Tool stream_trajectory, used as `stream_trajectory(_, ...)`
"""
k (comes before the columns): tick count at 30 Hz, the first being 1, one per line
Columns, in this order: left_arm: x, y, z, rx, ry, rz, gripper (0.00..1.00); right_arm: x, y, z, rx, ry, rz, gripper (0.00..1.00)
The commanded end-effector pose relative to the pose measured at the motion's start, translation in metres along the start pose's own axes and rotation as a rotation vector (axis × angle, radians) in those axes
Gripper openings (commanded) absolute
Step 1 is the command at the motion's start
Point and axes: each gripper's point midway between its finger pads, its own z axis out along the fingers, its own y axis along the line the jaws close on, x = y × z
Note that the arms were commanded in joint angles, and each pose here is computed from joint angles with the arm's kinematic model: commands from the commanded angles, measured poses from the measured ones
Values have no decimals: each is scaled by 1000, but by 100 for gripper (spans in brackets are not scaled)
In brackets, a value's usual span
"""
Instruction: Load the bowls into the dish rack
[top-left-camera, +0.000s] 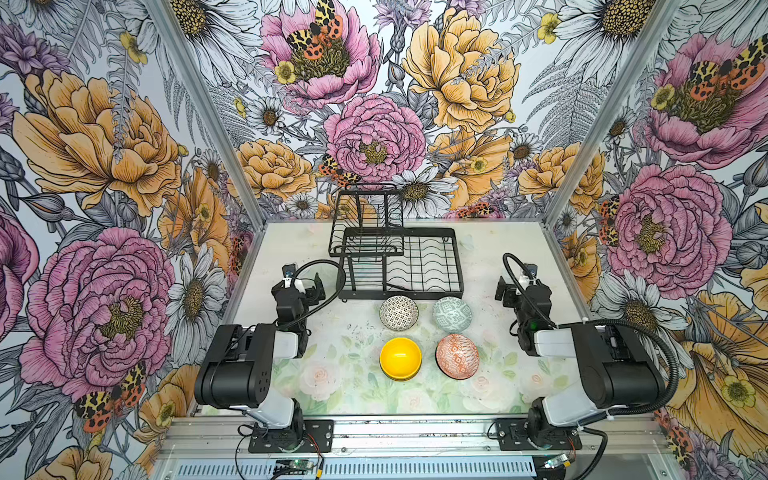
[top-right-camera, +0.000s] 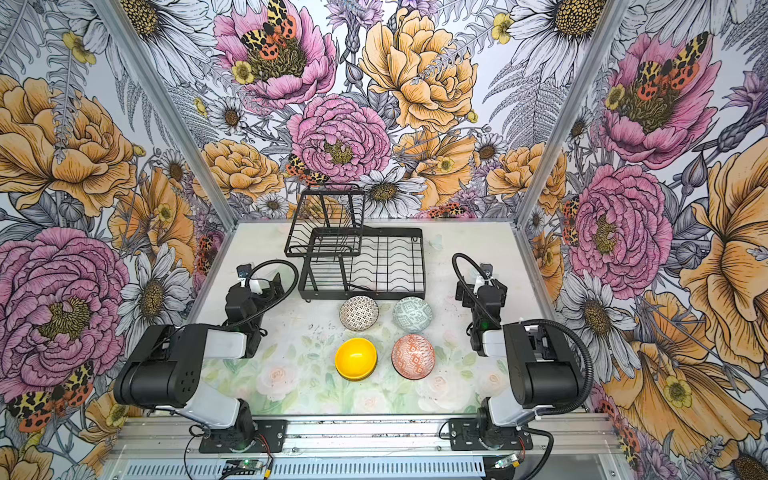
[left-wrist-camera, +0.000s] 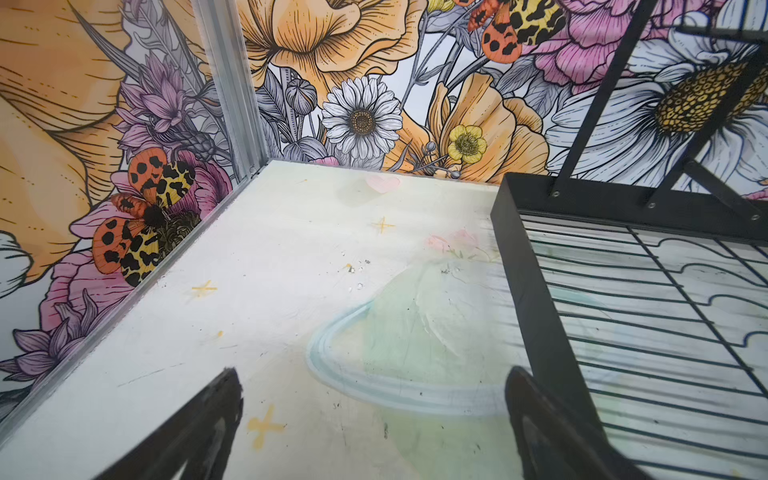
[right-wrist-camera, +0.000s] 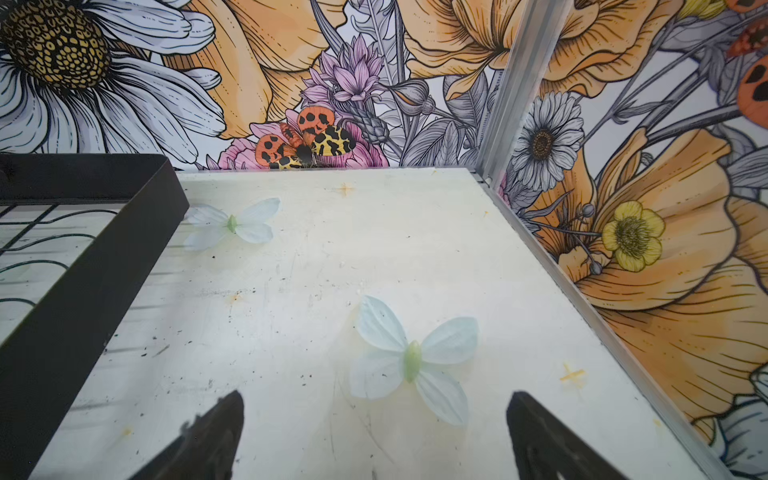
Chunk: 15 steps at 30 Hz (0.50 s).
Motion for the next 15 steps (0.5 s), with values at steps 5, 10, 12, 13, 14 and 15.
stream_trajectory(5,-7,0,1,-10,-24,17,99,-11,-2,2,5,-32,27,99)
stream_trajectory(10,-8,0,1,-11,-25,15,99,-9,-1,3,1,-24,25,99)
stream_trajectory(12,-8,0,1,-10,-25,16,99,-10,-1,2,2,-27,26,99)
stream_trajectory(13,-8,0,1,-9,-26,16,99,-10,-1,2,2,-27,26,100)
stream_trajectory(14,-8,0,1,-12,-24,17,99,-10,-1,2,1,-26,25,99)
stream_trajectory(15,-8,0,1,-10,-24,15,99,-9,-1,3,2,-26,26,99)
